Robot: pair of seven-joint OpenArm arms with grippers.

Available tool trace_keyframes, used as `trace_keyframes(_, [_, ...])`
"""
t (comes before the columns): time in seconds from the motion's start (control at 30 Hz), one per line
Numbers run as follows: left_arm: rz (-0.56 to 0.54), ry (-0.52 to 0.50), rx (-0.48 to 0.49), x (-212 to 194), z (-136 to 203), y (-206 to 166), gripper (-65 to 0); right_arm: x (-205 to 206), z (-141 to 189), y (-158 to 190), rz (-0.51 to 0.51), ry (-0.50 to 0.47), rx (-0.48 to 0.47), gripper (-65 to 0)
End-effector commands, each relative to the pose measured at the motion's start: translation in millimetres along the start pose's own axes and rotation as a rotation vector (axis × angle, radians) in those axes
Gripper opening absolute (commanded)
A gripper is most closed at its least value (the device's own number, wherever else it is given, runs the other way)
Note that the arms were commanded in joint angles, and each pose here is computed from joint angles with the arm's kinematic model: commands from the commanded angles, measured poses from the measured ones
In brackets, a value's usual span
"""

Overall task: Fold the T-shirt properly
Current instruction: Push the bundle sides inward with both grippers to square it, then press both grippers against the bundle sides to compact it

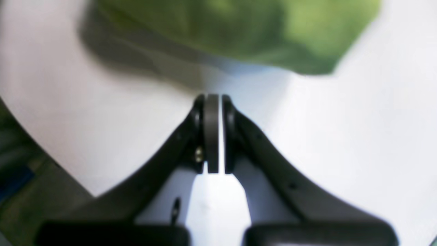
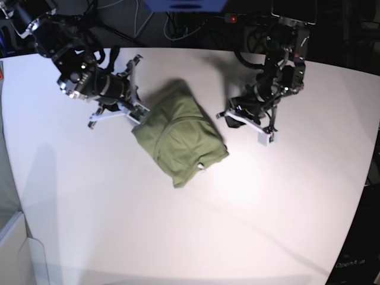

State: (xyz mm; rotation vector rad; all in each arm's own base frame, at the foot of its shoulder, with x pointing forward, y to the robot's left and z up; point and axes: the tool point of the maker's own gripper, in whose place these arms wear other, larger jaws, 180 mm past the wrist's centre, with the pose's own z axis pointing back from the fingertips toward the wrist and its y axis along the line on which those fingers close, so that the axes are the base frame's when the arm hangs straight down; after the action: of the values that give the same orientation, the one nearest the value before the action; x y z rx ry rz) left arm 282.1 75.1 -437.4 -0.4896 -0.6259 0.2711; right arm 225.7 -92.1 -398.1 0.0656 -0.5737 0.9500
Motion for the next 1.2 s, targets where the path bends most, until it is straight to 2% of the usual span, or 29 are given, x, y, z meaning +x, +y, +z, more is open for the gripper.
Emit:
trace_keyframes(0.0, [0.005, -0.007, 0.004, 4.5, -4.1, 0.6, -63.5, 7.6, 4.3, -17.2, 0.012, -0.026, -0.038, -65.0])
trace_keyframes(0.13, [0.026, -0.002, 0.028, 6.5, -18.0, 10.7, -63.5, -2.3, -3.3, -45.7, 0.011, 0.011, -0.084, -65.0])
trace_keyframes(0.33, [0.035, 0.002, 0.036, 11.2, -25.0, 13.9, -63.5, -10.2, -21.9, -75.0, -0.018, -0.005, -0.116, -65.0])
trace_keyframes(0.5, [0.034, -0.019, 0.015, 25.7, -32.0, 0.8, -63.5, -17.2, -31.7, -76.1, 0.028, -0.007, -0.062, -65.0])
trace_keyframes(0.67, [0.036, -0.017, 0.012, 34.9, -41.3, -3.6, -63.5, -25.9, -41.2, -89.2, 0.114, 0.032, -0.132, -65.0])
trace_keyframes(0.77, [0.055, 0.009, 0.013, 26.1, -46.9, -4.4, -63.5, -24.5, -45.0, -93.0, 0.175, 0.046, -0.173, -65.0])
trace_keyframes(0.83, [0.055, 0.009, 0.017, 25.6, -47.7, -2.8, -63.5, -18.3, -48.0, -90.8, 0.213, 0.043, -0.185, -65.0])
trace_keyframes(1.0, [0.058, 0.003, 0.012, 34.0, -53.2, -7.2, -63.5, -2.3, -56.8, -72.4, 0.322, 0.051, -0.134, -65.0])
trace_keyframes(1.17, [0.064, -0.01, -0.018, 52.8, -65.3, -26.8, -63.5, 15.0, -69.3, -39.7, 0.313, 0.022, -0.105, -65.0])
